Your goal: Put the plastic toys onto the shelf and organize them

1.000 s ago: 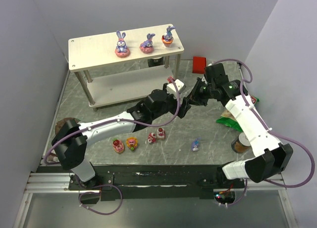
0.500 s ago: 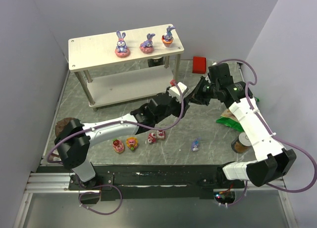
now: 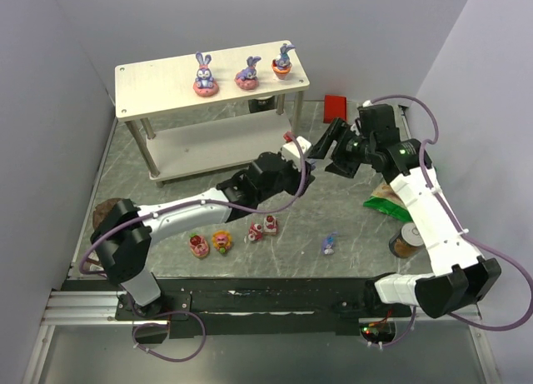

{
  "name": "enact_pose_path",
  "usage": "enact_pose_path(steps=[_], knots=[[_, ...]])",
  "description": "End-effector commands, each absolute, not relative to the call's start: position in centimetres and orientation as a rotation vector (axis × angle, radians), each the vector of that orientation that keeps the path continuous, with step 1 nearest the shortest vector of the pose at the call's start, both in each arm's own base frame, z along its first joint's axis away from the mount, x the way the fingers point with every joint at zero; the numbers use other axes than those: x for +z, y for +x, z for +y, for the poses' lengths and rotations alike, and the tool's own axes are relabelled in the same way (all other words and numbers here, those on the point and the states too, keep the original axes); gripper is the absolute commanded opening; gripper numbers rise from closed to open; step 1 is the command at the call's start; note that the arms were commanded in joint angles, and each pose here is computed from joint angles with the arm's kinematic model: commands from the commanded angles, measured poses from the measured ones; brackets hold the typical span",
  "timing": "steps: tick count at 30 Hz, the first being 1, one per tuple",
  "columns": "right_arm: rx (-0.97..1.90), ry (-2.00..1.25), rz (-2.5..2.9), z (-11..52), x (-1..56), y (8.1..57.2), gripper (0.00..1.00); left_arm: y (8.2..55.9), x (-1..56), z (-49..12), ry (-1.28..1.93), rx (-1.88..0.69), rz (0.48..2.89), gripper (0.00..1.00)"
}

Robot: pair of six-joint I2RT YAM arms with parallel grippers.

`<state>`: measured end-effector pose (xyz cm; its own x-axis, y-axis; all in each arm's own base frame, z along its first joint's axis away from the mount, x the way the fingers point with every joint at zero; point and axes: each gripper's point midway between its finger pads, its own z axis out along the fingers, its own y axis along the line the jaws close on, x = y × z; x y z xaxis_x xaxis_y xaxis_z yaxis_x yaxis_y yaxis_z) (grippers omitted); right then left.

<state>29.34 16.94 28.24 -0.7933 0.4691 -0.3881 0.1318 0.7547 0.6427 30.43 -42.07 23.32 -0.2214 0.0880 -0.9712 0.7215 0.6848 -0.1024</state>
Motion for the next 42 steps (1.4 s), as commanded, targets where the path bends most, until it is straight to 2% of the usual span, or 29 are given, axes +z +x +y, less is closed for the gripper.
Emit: enact_pose_path(steps=[1, 7, 8, 13, 21, 30, 35, 42], knots=[[0.816, 0.432, 2.21, 15.2, 32.9, 30.1, 0.8, 30.5, 29.7, -40.6, 0.613, -0.871, 1.628, 0.01], [0.778, 0.484, 2.113, 12.9, 33.7, 31.0, 0.81, 29.9, 34.9, -35.4, 0.692, -0.963, 1.529, 0.01], [0.777, 0.487, 2.108, 12.7, 33.7, 31.0, 0.81, 31.1, 35.7, -33.5, 0.661, -0.956, 1.526, 0.01], [0.775, 0.498, 2.104, 12.0, 33.0, 31.7, 0.81, 29.0, 41.2, -28.8, 0.765, -1.003, 1.406, 0.01], [0.803, 0.487, 2.119, 12.4, 32.2, 32.5, 0.8, 28.7, 45.2, -22.5, 0.837, -0.991, 1.355, 0.01], [0.805, 0.462, 2.128, 12.4, 31.9, 33.1, 0.79, 32.1, 45.6, -16.6, 0.785, -0.902, 1.402, 0.01], [0.798, 0.452, 2.142, 12.0, 32.0, 33.1, 0.79, 33.1, 45.5, -13.5, 0.834, -1.015, 1.384, 0.01], [0.795, 0.46, 2.147, 11.5, 31.5, 33.3, 0.79, 36.2, 45.0, -11.3, 0.794, -1.011, 1.415, 0.01]])
